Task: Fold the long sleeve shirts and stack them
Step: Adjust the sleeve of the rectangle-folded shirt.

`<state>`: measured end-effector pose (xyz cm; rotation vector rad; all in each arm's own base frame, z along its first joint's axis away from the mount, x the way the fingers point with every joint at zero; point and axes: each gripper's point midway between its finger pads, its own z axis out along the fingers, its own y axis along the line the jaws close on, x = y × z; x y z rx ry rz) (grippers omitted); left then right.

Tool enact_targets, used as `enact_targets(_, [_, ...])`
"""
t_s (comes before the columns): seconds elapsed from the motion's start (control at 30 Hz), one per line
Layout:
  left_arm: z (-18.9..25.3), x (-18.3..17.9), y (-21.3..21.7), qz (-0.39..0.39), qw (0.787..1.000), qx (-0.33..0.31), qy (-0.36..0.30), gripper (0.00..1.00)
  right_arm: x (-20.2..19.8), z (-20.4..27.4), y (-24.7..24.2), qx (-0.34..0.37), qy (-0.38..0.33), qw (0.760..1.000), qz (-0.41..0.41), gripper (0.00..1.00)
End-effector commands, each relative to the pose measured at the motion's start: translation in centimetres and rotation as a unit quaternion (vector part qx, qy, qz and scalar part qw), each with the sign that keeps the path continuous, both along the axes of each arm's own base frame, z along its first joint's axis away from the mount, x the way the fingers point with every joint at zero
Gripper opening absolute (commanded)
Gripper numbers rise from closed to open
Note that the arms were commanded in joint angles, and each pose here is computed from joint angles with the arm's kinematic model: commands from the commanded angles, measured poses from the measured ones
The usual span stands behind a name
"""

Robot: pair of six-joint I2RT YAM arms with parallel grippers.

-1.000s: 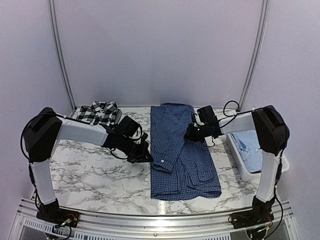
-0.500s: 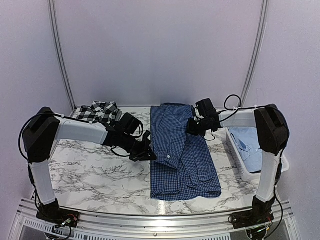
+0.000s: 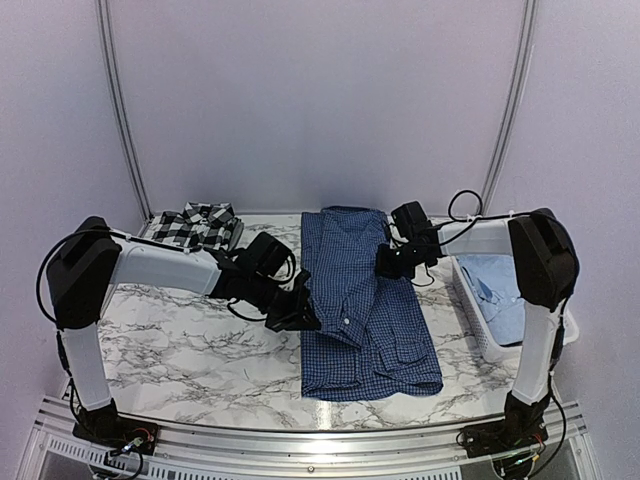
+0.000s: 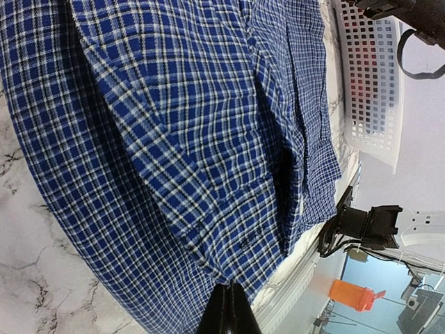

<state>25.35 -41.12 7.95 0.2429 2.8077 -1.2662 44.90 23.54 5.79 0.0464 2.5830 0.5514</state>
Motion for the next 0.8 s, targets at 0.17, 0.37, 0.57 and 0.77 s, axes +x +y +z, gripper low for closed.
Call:
enact_targets(0.17, [0.8,-1.3,0.7,0.001,1.000,0.006,0.006,0.00,-1.8,0.1,-0.3,-0.022,0.003,1.000,0.021,0.00])
enact_targets(0.37, [-0.1,-1.9,1.1,0.001,1.000,0.019,0.013,0.00,-1.8,0.6,0.2,-0.037,-0.002,0.999,0.027,0.00])
enact_targets(0.57, [-0.3,-1.7,1.8,0.019,0.999,0.032,0.006,0.00,-1.9,1.6,-0.1,-0.049,-0.012,0.998,0.023,0.15])
enact_targets(0.77, [-0.9,-2.0,1.8,0.017,0.999,0.038,0.011,0.00,-2.0,4.1,-0.5,-0.053,-0.034,0.998,0.021,0.22])
